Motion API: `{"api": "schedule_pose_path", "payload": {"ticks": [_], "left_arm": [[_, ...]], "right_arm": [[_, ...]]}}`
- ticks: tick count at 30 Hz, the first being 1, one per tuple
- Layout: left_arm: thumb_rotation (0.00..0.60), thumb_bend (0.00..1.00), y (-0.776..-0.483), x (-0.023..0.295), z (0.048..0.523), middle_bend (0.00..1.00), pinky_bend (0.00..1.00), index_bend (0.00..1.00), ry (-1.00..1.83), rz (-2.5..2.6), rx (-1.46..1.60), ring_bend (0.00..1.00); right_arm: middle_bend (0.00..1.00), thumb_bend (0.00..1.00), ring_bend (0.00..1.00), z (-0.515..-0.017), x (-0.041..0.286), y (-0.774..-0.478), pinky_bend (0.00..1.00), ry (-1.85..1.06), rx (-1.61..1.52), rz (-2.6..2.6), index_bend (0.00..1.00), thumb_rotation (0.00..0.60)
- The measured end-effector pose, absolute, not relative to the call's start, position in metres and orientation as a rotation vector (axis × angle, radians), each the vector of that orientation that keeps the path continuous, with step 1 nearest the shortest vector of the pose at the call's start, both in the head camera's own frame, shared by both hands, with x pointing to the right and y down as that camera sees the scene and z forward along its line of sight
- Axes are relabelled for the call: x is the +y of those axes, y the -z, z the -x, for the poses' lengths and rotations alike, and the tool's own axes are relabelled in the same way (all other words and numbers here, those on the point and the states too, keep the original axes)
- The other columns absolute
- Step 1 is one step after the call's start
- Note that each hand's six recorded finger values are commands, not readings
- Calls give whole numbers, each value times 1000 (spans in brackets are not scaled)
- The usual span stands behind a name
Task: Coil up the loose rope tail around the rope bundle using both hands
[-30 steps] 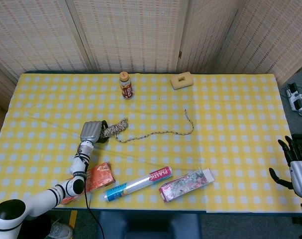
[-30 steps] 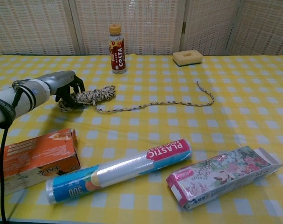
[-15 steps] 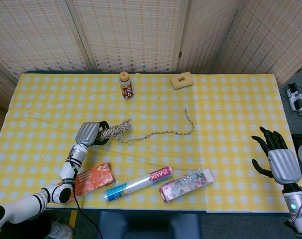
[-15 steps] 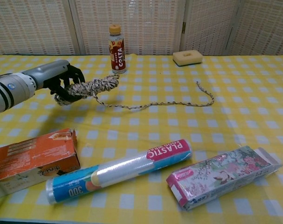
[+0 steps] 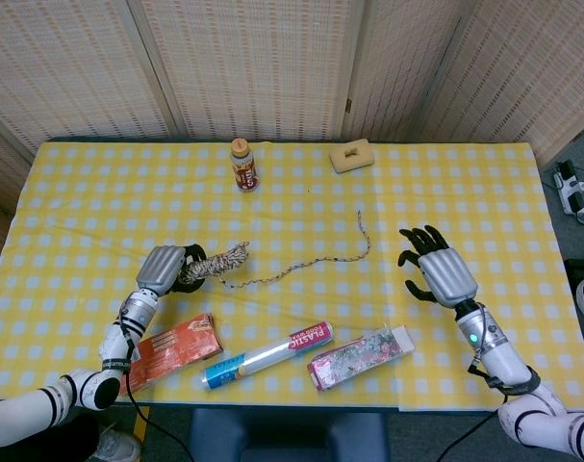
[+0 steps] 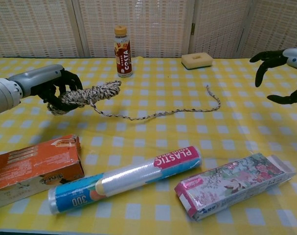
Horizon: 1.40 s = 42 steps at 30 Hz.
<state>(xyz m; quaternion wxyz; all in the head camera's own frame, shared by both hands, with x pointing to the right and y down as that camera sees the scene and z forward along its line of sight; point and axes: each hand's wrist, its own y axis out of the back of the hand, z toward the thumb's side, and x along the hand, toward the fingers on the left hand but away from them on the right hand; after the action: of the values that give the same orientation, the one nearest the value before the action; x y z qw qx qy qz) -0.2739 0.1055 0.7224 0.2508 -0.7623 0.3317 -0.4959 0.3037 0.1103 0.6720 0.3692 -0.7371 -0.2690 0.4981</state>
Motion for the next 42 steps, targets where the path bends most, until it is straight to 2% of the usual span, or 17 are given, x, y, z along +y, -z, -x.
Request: {"api": "schedule_pose_path", "payload": {"ticks": [9, 16, 27, 42], "left_arm": [[600, 672, -718, 107, 279, 753, 783, 783, 1354, 2082, 923, 722], [600, 673, -718, 109, 280, 753, 783, 783, 1362, 2085, 915, 722], [600, 672, -720, 110, 278, 753, 783, 783, 1367, 2090, 918, 722], [600, 673, -724, 108, 283, 753, 783, 783, 1385, 2083, 919, 722]], "right_arm": [[122, 396, 79, -269, 89, -726, 0, -1355, -595, 1899, 434, 600], [122, 395, 74, -256, 79, -753, 0, -1405, -544, 1882, 430, 600], [136, 395, 73, -222, 61, -776, 0, -1427, -497, 1862, 431, 600], [179, 396, 92, -210, 57, -794, 0, -1467, -474, 1842, 492, 600]]}}
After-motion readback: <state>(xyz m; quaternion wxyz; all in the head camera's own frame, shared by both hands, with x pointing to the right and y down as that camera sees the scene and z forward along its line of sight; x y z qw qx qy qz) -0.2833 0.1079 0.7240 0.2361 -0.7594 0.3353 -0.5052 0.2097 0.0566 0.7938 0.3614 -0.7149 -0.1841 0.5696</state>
